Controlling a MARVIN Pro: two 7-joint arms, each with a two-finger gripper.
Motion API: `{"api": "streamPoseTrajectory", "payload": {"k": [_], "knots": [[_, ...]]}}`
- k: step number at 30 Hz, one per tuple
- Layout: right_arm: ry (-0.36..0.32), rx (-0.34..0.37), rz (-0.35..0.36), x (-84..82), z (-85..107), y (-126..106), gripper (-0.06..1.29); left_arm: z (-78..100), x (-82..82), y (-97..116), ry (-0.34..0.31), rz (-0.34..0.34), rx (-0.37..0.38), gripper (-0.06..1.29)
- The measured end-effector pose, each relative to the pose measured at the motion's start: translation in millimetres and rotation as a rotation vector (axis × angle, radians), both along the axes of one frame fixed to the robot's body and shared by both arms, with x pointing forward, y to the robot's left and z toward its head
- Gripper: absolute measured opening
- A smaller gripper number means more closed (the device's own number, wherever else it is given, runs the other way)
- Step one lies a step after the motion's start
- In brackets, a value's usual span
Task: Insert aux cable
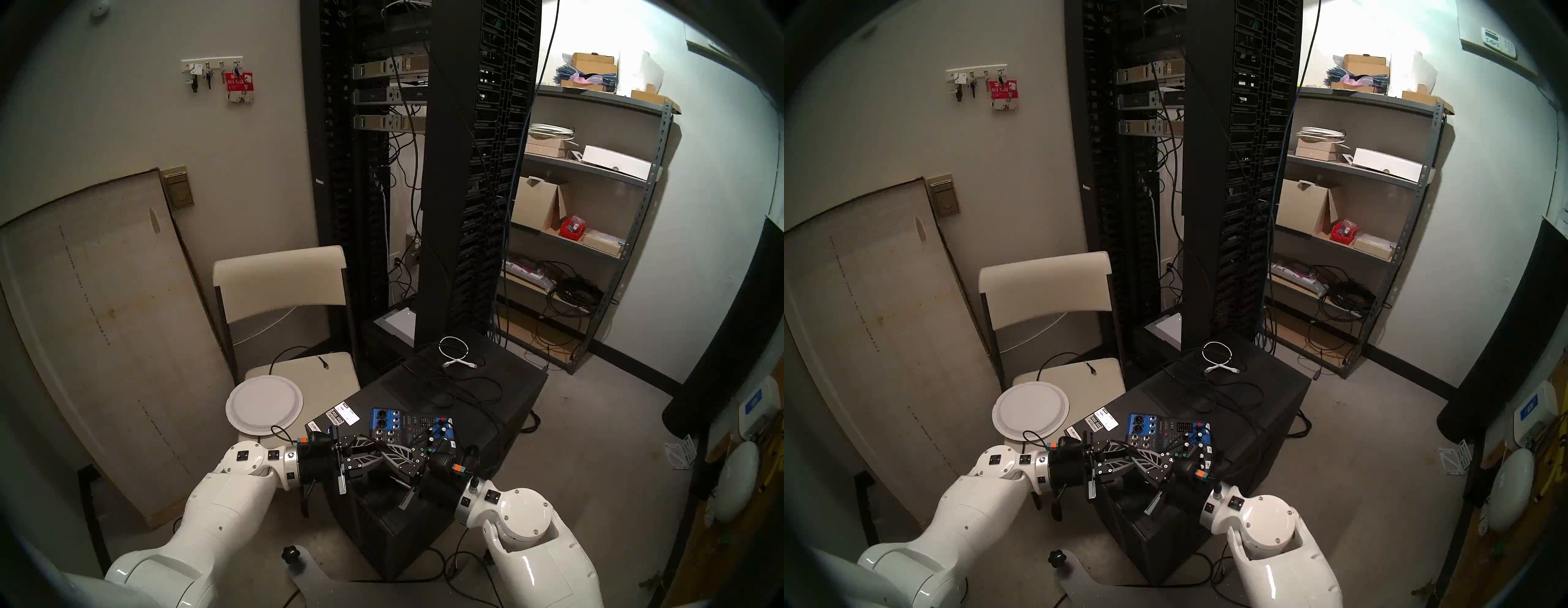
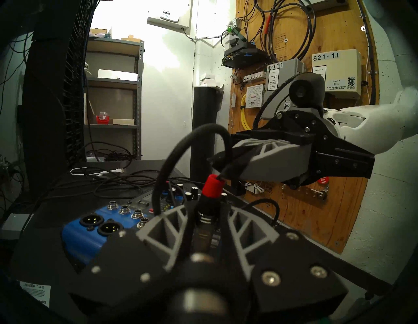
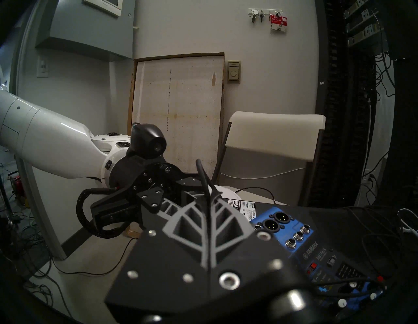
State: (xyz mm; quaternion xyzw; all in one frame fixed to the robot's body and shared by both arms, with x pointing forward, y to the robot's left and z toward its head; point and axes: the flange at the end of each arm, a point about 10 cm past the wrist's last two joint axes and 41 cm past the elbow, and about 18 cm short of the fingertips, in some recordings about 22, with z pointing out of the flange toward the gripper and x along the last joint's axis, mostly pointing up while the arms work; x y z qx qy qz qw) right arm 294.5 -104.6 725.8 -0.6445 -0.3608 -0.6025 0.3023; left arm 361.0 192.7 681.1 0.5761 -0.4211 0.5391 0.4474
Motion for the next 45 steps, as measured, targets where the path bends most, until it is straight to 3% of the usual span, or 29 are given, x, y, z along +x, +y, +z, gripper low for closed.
{"api": "streamPoseTrajectory", "payload": {"k": [12, 13, 15, 30, 36, 45], "knots": [[0.004, 0.0, 0.001, -0.1, 0.6, -0.1, -0.02, 7.4, 0.4, -3.4, -0.008, 0.011, -0.013, 0.37], [0.004, 0.0, 0.001, -0.2, 0.5, -0.1, -0.02, 7.9, -0.4, -3.7, -0.008, 0.011, -0.015, 0.48], [0.004, 0.0, 0.001, -0.2, 0.5, -0.1, -0.02, 8.1, -2.0, -4.2, -0.007, 0.01, -0.016, 0.58], [-0.002, -0.001, 0.003, -0.2, 0.3, 0.4, -0.02, 6.2, -18.5, -2.2, 0.01, 0.014, -0.02, 0.58], [-0.003, -0.002, 0.003, 0.9, 0.6, 0.4, -0.02, 6.6, -21.4, 4.0, 0.009, 0.034, -0.011, 0.7], [-0.007, -0.003, 0.002, 2.9, 1.2, 0.2, -0.02, 6.3, -26.4, 10.4, 0.013, 0.051, -0.003, 0.71]]}}
